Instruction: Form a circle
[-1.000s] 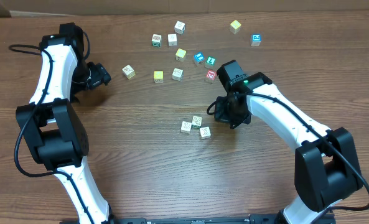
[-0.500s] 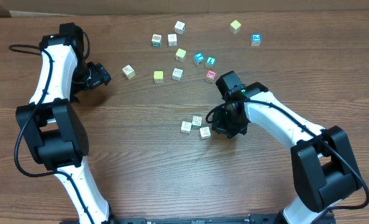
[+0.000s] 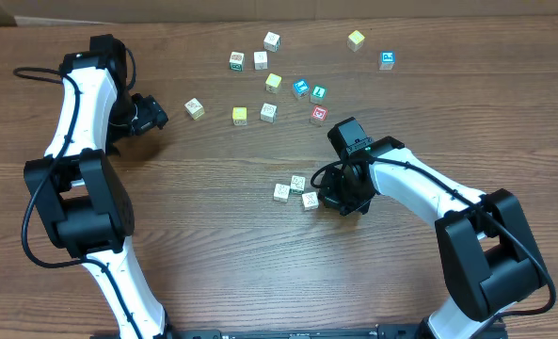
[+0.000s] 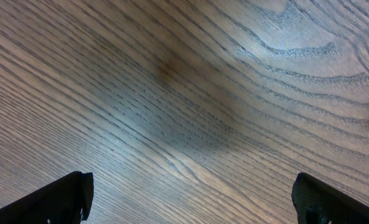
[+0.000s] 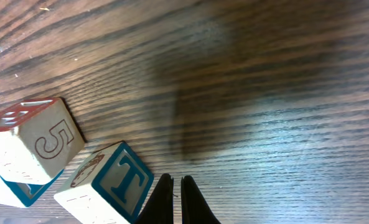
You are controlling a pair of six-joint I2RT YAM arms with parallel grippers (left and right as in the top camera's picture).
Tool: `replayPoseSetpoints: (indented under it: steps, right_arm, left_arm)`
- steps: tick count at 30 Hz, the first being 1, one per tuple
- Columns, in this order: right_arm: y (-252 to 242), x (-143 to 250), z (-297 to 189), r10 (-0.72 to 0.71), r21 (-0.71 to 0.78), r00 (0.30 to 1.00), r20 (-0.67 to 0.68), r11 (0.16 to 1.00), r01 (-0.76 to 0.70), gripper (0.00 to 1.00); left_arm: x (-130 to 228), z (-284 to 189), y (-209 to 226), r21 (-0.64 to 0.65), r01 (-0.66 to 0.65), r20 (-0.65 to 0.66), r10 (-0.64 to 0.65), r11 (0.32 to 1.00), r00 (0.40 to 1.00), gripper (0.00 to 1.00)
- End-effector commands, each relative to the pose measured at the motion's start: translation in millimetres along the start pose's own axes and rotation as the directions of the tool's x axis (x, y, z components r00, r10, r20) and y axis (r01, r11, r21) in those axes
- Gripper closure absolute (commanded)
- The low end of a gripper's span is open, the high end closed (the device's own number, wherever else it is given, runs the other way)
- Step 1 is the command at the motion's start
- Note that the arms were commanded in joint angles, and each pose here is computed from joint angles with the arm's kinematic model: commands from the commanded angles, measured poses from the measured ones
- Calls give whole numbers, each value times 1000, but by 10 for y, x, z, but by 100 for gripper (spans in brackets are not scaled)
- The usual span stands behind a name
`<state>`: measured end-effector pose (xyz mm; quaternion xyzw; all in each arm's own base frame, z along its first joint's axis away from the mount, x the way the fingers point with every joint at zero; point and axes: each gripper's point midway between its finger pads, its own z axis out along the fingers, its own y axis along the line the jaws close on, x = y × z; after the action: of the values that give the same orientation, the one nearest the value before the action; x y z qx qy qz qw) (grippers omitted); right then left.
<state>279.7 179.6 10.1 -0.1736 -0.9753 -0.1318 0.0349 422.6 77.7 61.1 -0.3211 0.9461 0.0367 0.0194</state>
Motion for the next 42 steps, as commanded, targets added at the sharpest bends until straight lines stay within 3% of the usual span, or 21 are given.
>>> replayPoseSetpoints:
  steps: [1, 27, 34, 42]
  right_arm:
    - [97, 64, 17, -36, -52, 999, -34, 998, 34, 96]
    - [123, 85, 15, -34, -67, 998, -46, 997, 31, 96]
    - [-56, -184, -49, 18, -26, 999, 28, 1000, -17, 96]
    - [-411, -844, -337, 34, 42, 976, 213, 998, -44, 96]
  left_arm:
    - [32, 58, -22, -6, 13, -14, -13, 1000, 1000, 1]
    - [32, 58, -22, -6, 13, -14, -13, 1000, 1000, 0]
    - [32, 58, -22, -6, 13, -14, -13, 1000, 1000, 0]
    - [32, 58, -22, -6, 13, -14, -13, 1000, 1000, 0]
